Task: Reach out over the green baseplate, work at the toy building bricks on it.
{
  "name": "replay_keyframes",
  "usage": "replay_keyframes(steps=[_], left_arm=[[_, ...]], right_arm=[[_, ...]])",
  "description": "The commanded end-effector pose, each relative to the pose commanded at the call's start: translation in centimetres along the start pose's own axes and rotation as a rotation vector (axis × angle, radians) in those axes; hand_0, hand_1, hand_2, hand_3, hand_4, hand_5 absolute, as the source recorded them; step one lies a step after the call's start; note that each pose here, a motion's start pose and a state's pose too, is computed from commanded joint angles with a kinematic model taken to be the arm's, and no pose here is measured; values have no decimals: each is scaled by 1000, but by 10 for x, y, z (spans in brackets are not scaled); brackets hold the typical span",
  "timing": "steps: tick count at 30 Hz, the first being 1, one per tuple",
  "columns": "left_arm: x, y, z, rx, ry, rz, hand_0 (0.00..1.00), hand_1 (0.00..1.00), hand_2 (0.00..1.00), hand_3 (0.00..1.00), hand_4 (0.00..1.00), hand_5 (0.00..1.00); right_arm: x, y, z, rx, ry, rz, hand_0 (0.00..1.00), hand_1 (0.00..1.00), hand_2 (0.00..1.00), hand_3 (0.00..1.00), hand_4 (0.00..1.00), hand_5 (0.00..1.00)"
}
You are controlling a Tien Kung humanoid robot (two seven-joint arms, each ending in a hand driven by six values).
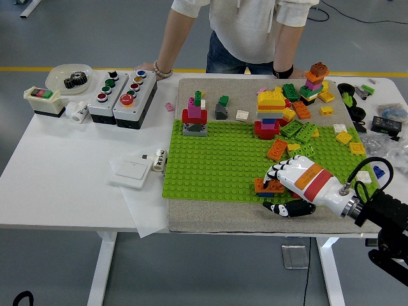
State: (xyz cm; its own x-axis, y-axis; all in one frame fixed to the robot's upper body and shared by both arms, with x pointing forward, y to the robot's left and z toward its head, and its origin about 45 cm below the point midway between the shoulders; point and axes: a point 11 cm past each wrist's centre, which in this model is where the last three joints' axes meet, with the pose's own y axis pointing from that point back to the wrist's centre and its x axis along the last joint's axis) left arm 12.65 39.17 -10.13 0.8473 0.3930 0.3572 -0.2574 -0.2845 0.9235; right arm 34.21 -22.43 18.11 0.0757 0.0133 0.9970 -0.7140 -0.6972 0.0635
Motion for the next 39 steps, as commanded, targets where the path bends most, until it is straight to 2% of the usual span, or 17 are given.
replay_keyframes(steps=[21,39], left_arm=[[-1,0,-1,3,-5,0,632,642,695,614,671,664],[-2,0,-1,1,-14,-7,632,644,699,615,671,664]], right_arm=[[-5,2,0,-9,0,-9,311,488,586,533,735,514],[-7,3,-4,-8,3,16,299,478,577,531,731,502]])
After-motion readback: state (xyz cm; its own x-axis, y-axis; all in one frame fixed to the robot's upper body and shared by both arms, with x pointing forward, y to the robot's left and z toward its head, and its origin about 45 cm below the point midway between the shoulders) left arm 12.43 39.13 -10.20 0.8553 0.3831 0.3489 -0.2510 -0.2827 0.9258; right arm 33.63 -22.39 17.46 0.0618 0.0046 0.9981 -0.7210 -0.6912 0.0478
